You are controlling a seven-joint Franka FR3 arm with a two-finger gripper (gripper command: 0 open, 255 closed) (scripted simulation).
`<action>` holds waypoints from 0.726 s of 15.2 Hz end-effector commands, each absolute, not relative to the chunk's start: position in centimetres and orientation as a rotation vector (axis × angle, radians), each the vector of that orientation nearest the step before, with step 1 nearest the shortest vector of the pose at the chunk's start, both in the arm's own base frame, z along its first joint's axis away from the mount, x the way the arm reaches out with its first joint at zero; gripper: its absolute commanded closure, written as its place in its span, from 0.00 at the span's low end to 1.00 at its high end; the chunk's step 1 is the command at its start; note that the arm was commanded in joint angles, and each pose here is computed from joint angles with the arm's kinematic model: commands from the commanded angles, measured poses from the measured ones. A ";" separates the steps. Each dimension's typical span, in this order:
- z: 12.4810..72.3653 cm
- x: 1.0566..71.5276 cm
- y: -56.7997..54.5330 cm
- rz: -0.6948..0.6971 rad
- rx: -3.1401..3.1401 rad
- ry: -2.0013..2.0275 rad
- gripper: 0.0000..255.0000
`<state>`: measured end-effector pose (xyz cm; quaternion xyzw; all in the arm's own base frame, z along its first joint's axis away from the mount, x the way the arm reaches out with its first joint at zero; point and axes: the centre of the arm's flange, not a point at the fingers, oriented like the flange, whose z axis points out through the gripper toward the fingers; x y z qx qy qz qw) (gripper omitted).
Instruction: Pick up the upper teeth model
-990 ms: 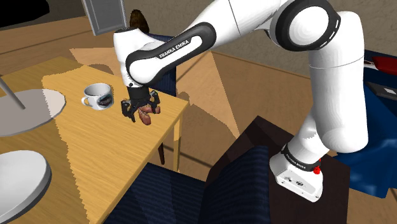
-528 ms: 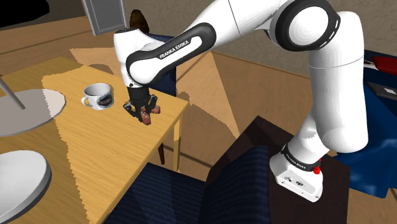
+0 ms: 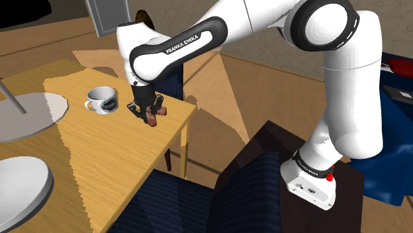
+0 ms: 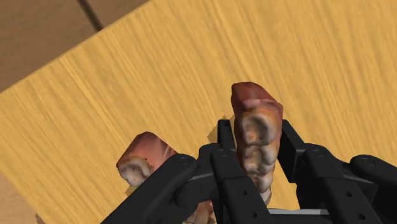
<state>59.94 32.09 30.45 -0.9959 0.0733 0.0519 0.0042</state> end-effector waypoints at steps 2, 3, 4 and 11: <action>32.0 59.9 32.1 0.163 -3.121 0.230 1.00; 32.6 59.9 32.1 0.163 -3.121 0.230 1.00; 33.1 59.9 32.1 0.163 -3.121 0.230 1.00; 36.3 59.9 32.1 0.163 -3.121 0.230 1.00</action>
